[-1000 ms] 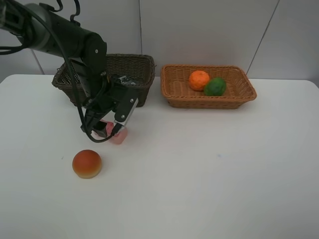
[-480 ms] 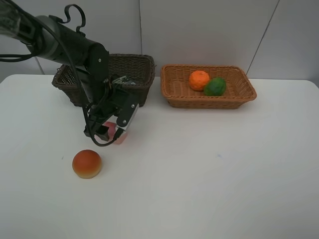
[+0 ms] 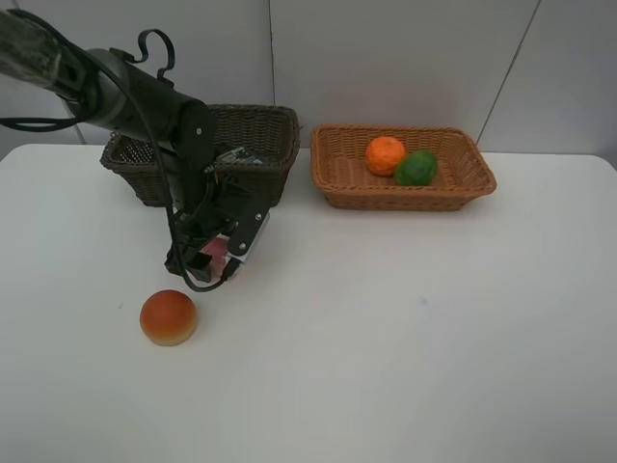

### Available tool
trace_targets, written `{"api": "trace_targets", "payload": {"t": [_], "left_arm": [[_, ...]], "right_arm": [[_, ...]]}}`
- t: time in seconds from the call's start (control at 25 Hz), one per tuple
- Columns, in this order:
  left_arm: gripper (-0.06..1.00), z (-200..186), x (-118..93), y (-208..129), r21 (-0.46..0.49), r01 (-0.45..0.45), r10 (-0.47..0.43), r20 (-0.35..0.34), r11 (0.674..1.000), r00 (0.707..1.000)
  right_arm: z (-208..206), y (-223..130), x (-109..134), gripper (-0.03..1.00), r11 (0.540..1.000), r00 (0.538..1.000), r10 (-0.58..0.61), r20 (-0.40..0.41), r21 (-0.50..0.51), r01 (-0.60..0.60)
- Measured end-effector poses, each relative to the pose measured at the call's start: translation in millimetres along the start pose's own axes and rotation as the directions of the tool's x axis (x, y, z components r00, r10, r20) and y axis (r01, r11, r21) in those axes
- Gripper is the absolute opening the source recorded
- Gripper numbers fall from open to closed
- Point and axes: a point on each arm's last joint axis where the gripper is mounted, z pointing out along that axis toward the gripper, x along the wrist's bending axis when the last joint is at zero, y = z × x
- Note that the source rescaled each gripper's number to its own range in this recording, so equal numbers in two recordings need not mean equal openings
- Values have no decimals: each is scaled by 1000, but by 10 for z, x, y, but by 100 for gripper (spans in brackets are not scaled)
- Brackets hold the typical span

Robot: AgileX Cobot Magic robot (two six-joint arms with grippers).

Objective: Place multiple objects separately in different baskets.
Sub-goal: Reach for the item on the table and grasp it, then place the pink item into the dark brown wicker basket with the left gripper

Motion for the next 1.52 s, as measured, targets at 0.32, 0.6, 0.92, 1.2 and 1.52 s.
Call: {"api": "trace_targets", "payload": {"t": [0.32, 0.6, 0.92, 1.2, 1.52], "left_arm": [[80, 8, 0, 0, 1, 0, 0, 2, 1000, 1000], [64, 12, 4, 2, -1, 0, 0, -2, 1000, 1000], [64, 15, 3, 2, -1, -1, 1, -1, 1000, 1000], [64, 15, 3, 2, -1, -1, 1, -1, 1000, 1000], [64, 15, 3, 2, -1, -1, 1, -1, 1000, 1000]], "right_arm": [[0, 0, 0, 63, 1000, 1000, 0, 0, 0, 0], [0, 0, 0, 63, 1000, 1000, 0, 0, 0, 0], [0, 0, 0, 63, 1000, 1000, 0, 0, 0, 0], [0, 0, 0, 63, 1000, 1000, 0, 0, 0, 0], [0, 0, 0, 63, 1000, 1000, 0, 0, 0, 0]]}}
